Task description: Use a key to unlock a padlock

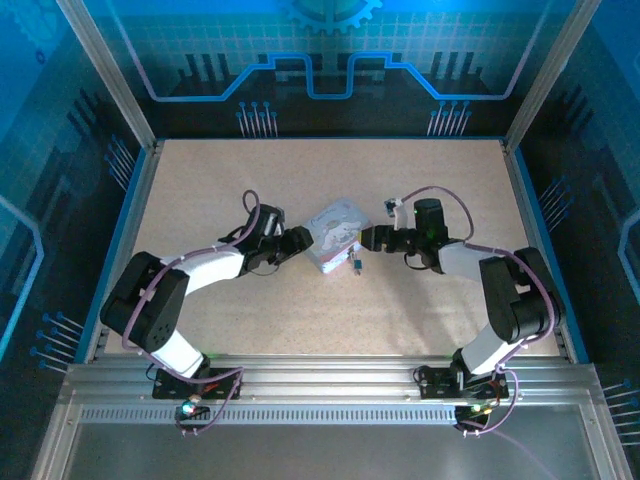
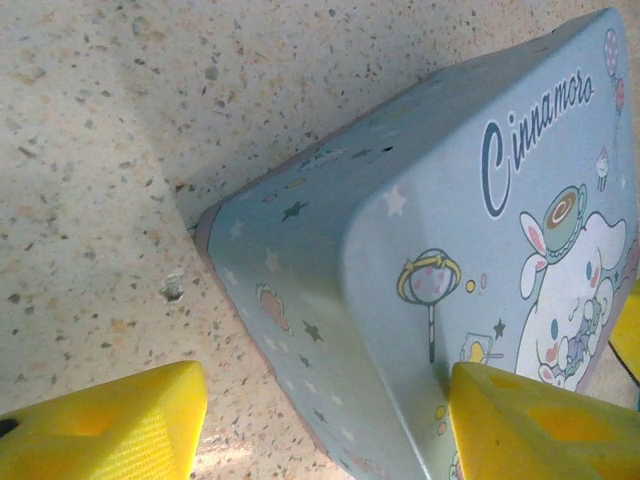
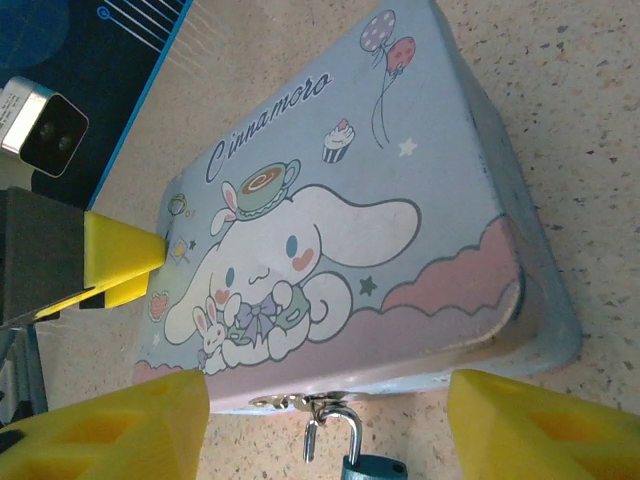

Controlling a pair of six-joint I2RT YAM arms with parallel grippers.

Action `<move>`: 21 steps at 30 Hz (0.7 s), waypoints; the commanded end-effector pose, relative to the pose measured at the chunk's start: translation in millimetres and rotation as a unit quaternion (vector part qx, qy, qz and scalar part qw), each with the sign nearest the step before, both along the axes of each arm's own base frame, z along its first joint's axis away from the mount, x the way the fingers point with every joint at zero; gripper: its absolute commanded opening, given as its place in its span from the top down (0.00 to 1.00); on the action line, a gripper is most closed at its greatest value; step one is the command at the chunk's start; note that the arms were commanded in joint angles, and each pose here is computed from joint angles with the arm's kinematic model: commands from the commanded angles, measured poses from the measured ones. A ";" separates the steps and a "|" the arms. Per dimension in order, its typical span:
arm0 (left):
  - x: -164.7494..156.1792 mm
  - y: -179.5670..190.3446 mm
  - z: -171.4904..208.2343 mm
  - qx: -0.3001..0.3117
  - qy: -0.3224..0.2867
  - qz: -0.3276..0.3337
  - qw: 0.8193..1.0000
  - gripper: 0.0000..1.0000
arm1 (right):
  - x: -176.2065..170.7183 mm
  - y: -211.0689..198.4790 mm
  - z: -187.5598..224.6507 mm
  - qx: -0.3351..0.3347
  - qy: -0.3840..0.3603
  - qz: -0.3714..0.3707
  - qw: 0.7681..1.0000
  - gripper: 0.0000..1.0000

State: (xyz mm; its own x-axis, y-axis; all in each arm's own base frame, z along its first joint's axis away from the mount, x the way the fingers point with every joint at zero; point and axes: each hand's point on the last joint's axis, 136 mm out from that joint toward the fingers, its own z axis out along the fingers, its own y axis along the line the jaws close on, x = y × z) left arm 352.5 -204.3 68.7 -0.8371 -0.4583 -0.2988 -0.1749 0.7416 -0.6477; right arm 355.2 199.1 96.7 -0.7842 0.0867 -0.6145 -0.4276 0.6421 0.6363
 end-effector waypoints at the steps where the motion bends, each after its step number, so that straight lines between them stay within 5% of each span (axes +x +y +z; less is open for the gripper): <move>1: -21.6 15.5 -21.2 0.038 0.043 0.011 0.998 0.35 | -5.5 -7.3 14.3 0.000 -0.038 0.006 0.999 0.34; 7: -22.1 16.2 -16.0 0.034 0.037 0.014 0.999 0.35 | -35.0 -6.3 5.5 0.007 -0.024 0.038 0.999 0.37; 11: -20.9 14.7 -11.4 0.030 0.031 0.013 0.999 0.34 | -45.2 -3.9 -4.7 0.022 0.052 0.055 0.997 0.43; 14: -19.9 14.0 -9.3 0.029 0.028 0.011 0.999 0.34 | -47.0 0.5 -16.6 0.034 0.118 0.068 0.990 0.52; 21: -18.7 12.3 -8.6 0.023 0.028 0.013 0.999 0.34 | -38.5 3.8 -35.6 0.041 0.141 0.048 0.988 0.55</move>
State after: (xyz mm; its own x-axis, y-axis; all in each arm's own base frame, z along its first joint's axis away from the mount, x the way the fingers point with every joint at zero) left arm 346.6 -197.9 70.0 -0.8317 -0.4645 -0.3043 -0.1880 0.7512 -0.6327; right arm 315.0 200.4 60.7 -0.9154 0.0318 -0.4013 -0.3134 0.5693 0.7600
